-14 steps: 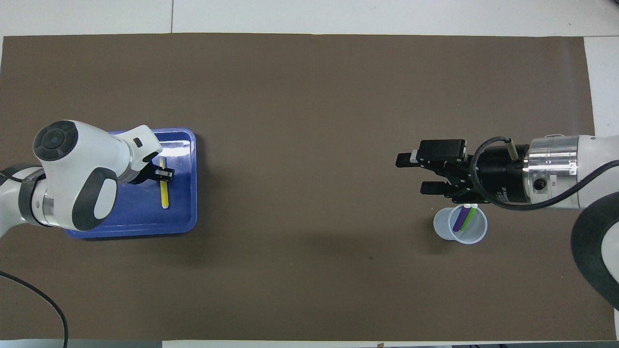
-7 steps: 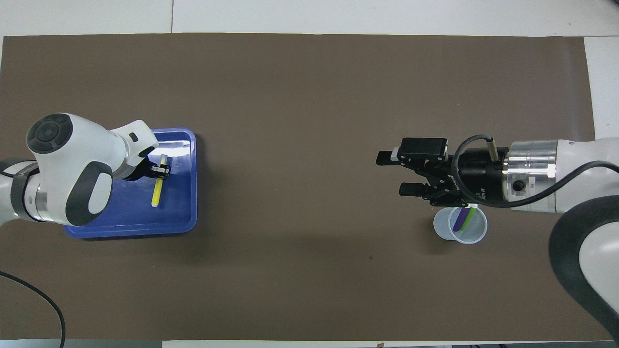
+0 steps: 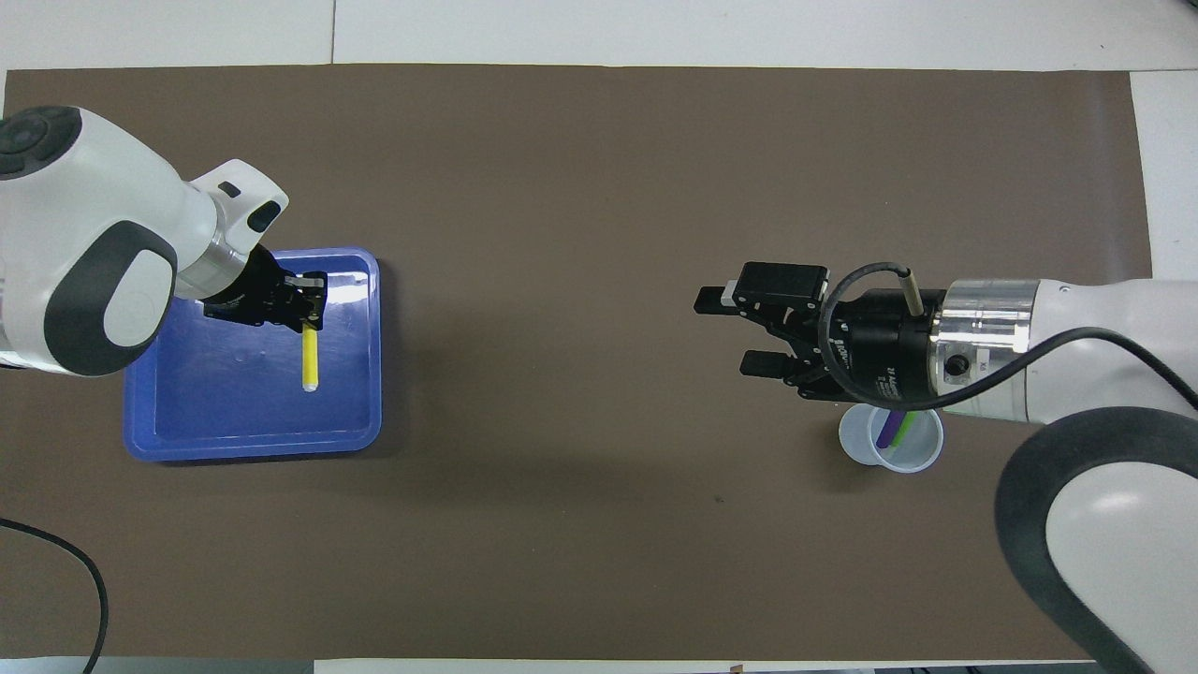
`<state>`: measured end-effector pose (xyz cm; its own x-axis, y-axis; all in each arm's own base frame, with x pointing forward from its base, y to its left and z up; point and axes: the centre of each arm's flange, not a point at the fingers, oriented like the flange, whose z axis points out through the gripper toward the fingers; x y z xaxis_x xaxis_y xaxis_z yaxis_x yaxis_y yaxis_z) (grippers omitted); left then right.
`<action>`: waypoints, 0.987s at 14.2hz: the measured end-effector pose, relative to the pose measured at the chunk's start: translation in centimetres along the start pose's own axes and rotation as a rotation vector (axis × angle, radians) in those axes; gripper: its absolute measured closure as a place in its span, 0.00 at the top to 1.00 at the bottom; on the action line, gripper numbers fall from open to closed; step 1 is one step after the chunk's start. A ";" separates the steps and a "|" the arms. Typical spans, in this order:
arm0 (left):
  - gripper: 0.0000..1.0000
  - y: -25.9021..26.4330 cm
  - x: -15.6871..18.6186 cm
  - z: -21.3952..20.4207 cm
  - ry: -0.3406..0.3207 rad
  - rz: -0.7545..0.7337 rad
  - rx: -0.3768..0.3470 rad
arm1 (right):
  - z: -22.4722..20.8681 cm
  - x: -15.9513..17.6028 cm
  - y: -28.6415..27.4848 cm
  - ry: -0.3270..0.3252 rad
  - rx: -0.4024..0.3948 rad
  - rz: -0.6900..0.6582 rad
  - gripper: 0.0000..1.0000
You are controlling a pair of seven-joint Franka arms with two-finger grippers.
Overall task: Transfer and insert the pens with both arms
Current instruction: 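Grasp and lift the yellow pen with the left gripper, then move the yellow pen toward the right gripper with the left gripper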
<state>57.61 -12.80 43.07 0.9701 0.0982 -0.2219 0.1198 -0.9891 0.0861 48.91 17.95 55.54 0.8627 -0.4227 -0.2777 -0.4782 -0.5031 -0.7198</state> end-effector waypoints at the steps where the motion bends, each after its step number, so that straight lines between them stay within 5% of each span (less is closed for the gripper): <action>1: 0.17 1.7 -0.6 -1.2 -0.018 -0.074 -0.028 | 0.4 -0.3 -0.2 0.010 0.003 0.006 1.00; 6: 0.17 10.4 -4.6 -3.6 -0.129 -0.579 -0.171 | 3.4 -2.4 -0.7 0.070 0.019 0.017 1.00; 14: 0.17 16.4 -7.3 -5.3 -0.331 -1.096 -0.355 | 6.3 -4.0 1.5 0.130 0.003 -0.019 1.00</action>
<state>53.62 -29.20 51.26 0.2203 0.7846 -0.5795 0.9505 -0.3060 -0.0530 45.78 23.65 51.51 0.8427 -0.5076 -0.1795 -0.4618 -0.5098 -0.7258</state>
